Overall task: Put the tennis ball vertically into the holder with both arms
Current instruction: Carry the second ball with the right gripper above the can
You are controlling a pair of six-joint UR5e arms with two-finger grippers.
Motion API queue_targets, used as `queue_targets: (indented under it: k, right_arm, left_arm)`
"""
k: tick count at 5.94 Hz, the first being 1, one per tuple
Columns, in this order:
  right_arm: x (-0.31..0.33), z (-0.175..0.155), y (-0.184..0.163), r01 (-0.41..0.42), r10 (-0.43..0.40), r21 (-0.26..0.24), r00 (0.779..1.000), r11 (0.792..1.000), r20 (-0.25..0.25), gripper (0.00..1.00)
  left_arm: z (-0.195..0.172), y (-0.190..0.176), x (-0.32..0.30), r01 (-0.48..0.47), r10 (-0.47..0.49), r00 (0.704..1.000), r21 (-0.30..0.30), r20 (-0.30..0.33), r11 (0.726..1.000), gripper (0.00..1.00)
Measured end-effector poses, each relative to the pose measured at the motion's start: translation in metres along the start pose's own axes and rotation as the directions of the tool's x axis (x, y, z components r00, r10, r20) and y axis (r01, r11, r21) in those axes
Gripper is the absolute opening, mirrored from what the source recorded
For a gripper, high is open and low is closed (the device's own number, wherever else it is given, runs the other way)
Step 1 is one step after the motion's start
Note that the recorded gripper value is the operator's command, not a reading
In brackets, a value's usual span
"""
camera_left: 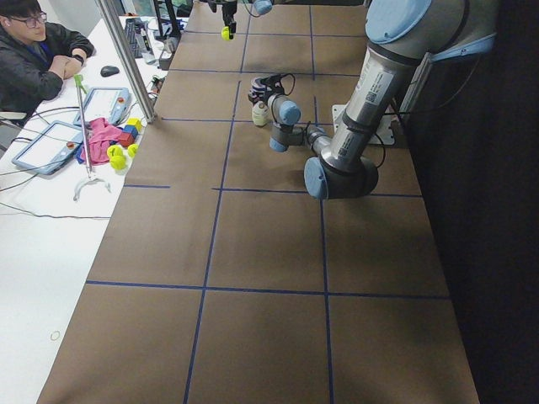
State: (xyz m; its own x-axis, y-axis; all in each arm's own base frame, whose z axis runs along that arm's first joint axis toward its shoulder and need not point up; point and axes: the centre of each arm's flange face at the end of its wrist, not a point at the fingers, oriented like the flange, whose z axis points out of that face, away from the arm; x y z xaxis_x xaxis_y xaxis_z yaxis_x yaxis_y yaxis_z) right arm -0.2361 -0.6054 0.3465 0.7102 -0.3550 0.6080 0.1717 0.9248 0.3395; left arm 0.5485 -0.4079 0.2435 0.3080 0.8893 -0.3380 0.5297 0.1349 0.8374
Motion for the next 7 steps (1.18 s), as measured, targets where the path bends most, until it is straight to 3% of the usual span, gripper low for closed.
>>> queue_targets:
  k: [1, 3, 5, 7]
  right_arm:
    - [-0.067, -0.022, 0.005, -0.085, 0.084, 0.018, 0.995, 0.996, 0.052, 0.0]
    - [-0.184, -0.057, 0.007, -0.26, 0.255, 0.014, 0.954, 0.966, 0.156, 0.0]
    - [-0.292, -0.098, 0.001, -0.363, 0.361, -0.015, 0.922, 0.932, 0.143, 0.01]
    - [-0.354, -0.113, 0.009, -0.408, 0.407, -0.016, 0.905, 0.913, 0.123, 0.06]
  left_arm:
    - [0.0, 0.0, 0.0, 0.0, 0.0, 1.0, 0.0, 0.0, 1.0, 0.91]
    - [0.0, 0.0, -0.001, 0.0, 0.0, 1.0, 0.0, 0.001, 1.0, 0.91]
    - [0.0, 0.0, -0.001, -0.001, 0.001, 1.0, 0.0, 0.003, 1.0, 0.91]
    - [0.001, -0.001, 0.0, -0.001, 0.001, 1.0, 0.0, 0.003, 1.0, 0.91]
